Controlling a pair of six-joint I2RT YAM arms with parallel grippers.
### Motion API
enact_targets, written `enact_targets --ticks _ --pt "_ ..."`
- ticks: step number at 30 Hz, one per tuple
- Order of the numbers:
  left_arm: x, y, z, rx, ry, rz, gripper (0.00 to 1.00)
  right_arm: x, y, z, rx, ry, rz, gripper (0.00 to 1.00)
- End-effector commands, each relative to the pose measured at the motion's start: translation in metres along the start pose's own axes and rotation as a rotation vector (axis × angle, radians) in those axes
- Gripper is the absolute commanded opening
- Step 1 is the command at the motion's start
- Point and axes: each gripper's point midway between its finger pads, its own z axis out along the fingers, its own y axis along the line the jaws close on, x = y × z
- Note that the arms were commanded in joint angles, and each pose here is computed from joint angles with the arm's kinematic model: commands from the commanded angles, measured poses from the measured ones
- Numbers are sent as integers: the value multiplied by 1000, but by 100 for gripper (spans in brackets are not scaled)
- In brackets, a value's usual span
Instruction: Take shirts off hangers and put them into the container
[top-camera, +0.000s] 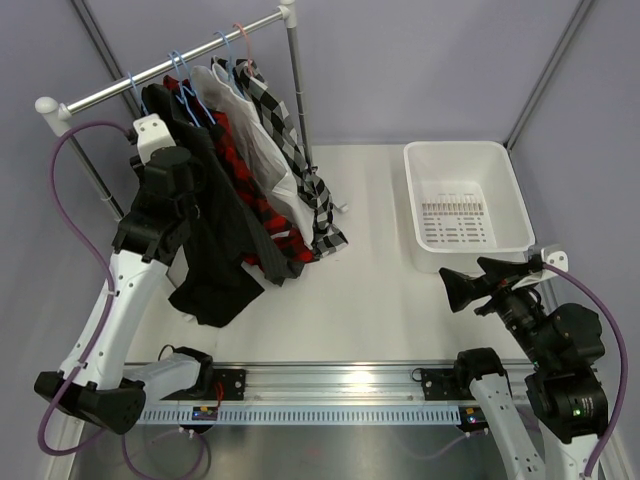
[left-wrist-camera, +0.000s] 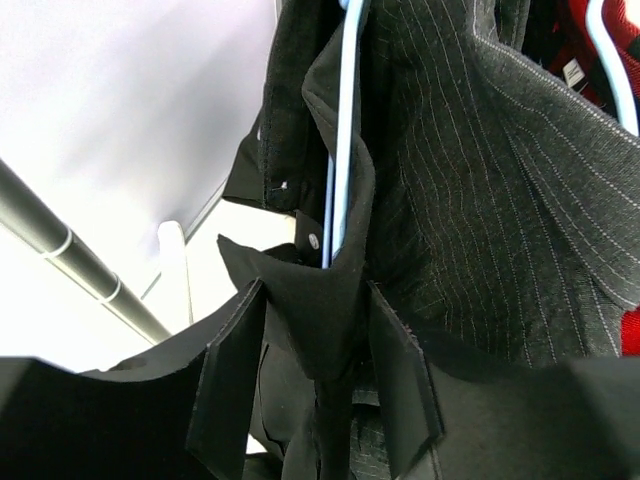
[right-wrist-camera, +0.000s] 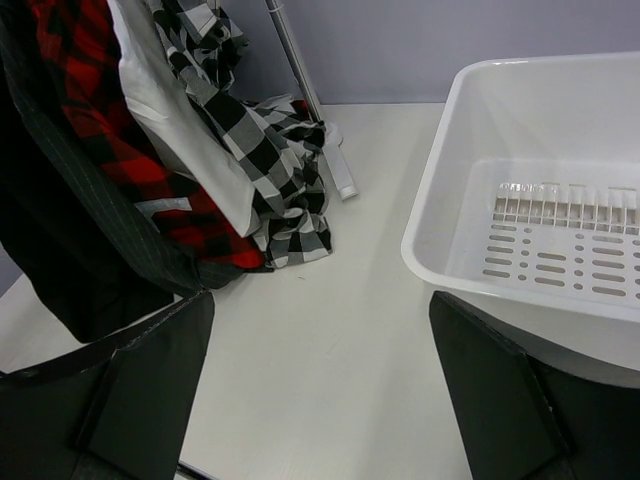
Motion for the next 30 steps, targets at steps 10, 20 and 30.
enact_targets --ticks 10,20,30 --pt "-18 3 8 -28 -47 -45 14 -6 5 -5 -25 -36 -25 99" --pt "-73 34 -40 15 -185 -93 0 -6 1 -4 -7 -36 -22 99" --pt "-89 31 -81 205 -198 -125 0 -4 2 -3 -12 -30 -13 100"
